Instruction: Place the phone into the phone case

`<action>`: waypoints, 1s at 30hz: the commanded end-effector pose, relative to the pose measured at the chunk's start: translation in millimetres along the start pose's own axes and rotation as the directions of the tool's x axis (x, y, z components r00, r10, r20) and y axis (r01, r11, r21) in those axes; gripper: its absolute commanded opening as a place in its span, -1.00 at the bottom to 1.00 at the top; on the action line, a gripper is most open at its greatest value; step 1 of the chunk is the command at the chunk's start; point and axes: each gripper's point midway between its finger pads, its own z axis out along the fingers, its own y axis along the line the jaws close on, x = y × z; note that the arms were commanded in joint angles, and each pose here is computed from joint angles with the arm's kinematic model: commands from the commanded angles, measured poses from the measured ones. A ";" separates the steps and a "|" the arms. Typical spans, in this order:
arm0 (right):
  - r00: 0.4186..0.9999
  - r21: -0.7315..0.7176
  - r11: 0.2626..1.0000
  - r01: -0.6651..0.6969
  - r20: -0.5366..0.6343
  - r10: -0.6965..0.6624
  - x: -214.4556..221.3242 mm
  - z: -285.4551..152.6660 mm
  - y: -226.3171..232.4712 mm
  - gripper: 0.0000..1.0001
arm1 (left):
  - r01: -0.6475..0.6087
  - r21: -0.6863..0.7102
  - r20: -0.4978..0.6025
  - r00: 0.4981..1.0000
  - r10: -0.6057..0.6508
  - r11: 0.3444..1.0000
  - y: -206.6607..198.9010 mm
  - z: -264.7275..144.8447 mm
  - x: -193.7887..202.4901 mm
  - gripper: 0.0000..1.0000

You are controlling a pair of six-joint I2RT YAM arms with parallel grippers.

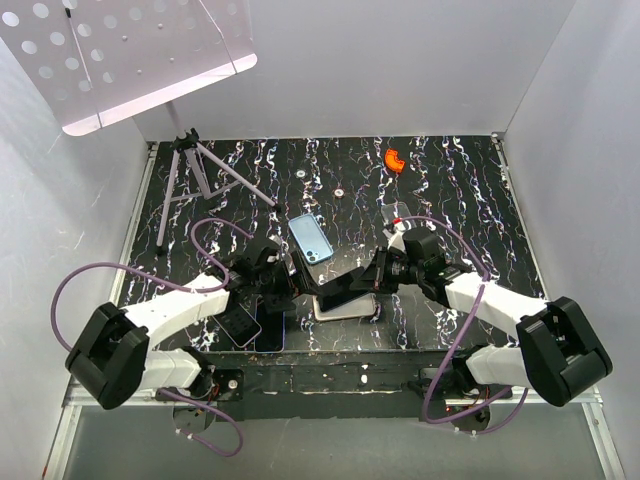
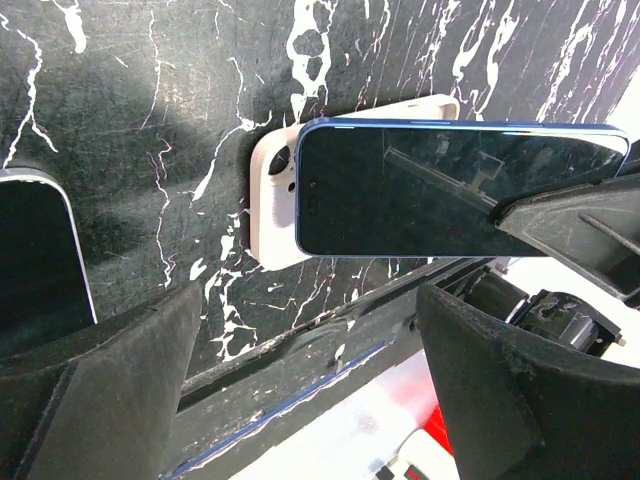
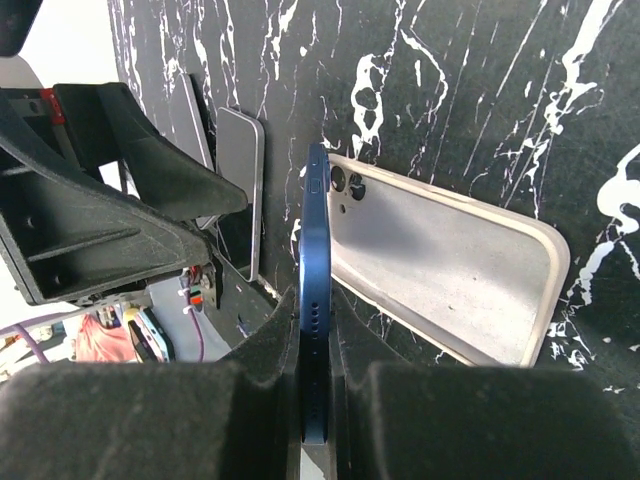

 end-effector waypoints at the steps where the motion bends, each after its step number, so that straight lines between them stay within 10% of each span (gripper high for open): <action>1: 0.999 -0.053 0.998 0.024 0.040 -0.022 -7.1 2.6 10.2 -0.97 | 0.015 0.037 -0.009 1.000 -0.015 0.999 -5.2 6.7 -1.0 0.73; 30: 0.999 0.032 0.999 -0.031 0.010 0.030 29.5 15.6 -29.7 -0.97 | 0.056 0.074 -0.040 0.998 -0.053 0.996 -3.5 49.5 9.1 0.57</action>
